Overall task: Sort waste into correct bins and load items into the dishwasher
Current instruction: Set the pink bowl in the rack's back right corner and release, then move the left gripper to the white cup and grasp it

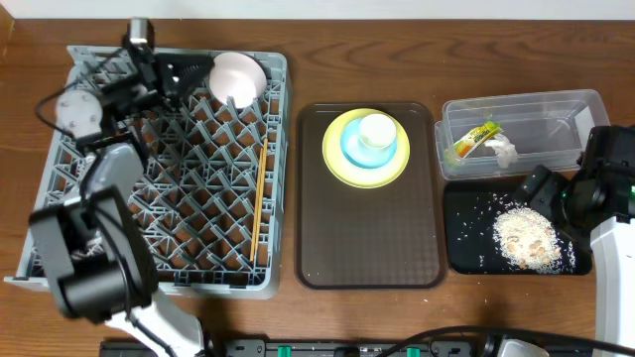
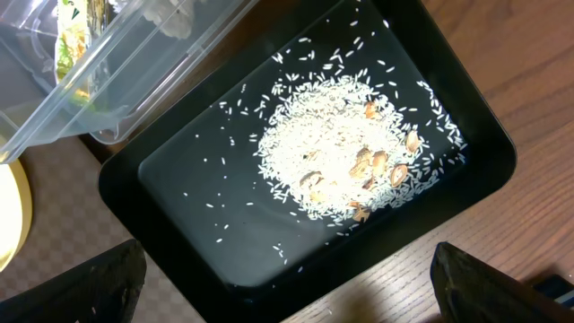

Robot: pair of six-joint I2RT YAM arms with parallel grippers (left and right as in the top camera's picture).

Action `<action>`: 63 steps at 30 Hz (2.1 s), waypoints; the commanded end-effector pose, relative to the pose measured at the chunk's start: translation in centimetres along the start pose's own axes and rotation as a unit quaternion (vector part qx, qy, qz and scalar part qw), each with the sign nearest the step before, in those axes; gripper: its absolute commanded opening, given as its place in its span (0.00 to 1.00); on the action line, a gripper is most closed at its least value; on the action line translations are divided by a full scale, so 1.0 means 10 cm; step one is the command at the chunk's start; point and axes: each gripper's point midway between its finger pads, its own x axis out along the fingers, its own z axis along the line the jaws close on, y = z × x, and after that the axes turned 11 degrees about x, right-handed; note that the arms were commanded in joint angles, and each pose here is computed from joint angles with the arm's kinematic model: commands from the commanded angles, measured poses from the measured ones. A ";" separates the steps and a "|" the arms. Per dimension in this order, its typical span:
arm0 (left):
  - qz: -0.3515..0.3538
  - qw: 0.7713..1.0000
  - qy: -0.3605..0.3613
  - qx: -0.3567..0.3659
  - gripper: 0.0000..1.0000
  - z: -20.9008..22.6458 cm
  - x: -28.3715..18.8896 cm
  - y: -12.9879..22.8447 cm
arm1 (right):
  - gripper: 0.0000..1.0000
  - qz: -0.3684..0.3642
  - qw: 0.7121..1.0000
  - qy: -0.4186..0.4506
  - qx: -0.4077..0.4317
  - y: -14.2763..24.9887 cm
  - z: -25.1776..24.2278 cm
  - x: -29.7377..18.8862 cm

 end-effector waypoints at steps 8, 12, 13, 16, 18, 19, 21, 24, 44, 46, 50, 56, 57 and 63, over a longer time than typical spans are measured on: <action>0.014 0.993 0.013 0.117 0.09 -1.06 0.00 0.08 | 0.99 -0.011 1.000 -0.002 0.009 -0.06 -0.02 -0.05; 0.009 0.991 0.018 0.135 0.11 -1.31 -0.01 0.13 | 0.99 -0.011 1.000 -0.002 0.009 -0.06 -0.02 -0.05; 0.005 0.991 0.019 0.129 0.11 -1.37 -0.01 0.13 | 0.99 -0.011 1.000 -0.002 0.009 -0.06 -0.02 -0.05; -0.012 0.991 0.031 0.128 0.12 -1.64 -0.01 0.15 | 0.99 -0.011 1.000 -0.002 0.009 -0.06 -0.02 -0.05; -0.025 0.988 0.042 0.146 0.12 -1.91 -0.02 0.20 | 0.99 -0.011 1.000 -0.002 0.009 -0.06 -0.02 -0.05; -0.027 0.986 0.046 0.156 0.12 -2.03 -0.03 0.25 | 0.99 -0.011 1.000 -0.002 0.009 -0.06 -0.02 -0.05; -0.031 0.984 0.050 0.169 0.12 -2.27 -0.04 0.35 | 0.99 -0.011 1.000 -0.002 0.009 -0.06 -0.02 -0.05; -0.047 0.979 0.053 0.191 0.13 -2.54 -0.06 0.44 | 0.99 -0.011 1.000 -0.002 0.009 -0.06 -0.02 -0.05; 0.007 0.916 -0.369 0.155 0.48 -0.27 0.34 1.01 | 0.99 -0.011 1.000 -0.002 0.009 -0.06 -0.02 -0.05; 0.024 0.900 -0.392 0.187 0.45 -0.25 0.49 1.14 | 0.99 -0.011 1.000 -0.002 0.009 -0.06 -0.02 -0.05; 0.053 0.885 -0.397 0.238 0.40 -0.36 0.79 1.34 | 0.99 -0.011 1.000 -0.002 0.009 -0.06 -0.02 -0.05; 0.158 0.848 -0.430 0.268 0.37 -0.35 1.14 1.60 | 0.99 -0.011 1.000 -0.002 0.009 -0.06 -0.02 -0.05; 0.182 0.836 -0.441 0.273 0.38 -0.31 1.18 1.63 | 0.99 -0.011 1.000 -0.002 0.009 -0.06 -0.02 -0.05; 0.280 0.796 -0.440 0.308 0.38 0.05 1.51 1.87 | 0.99 -0.011 1.000 -0.002 0.009 -0.06 -0.02 -0.05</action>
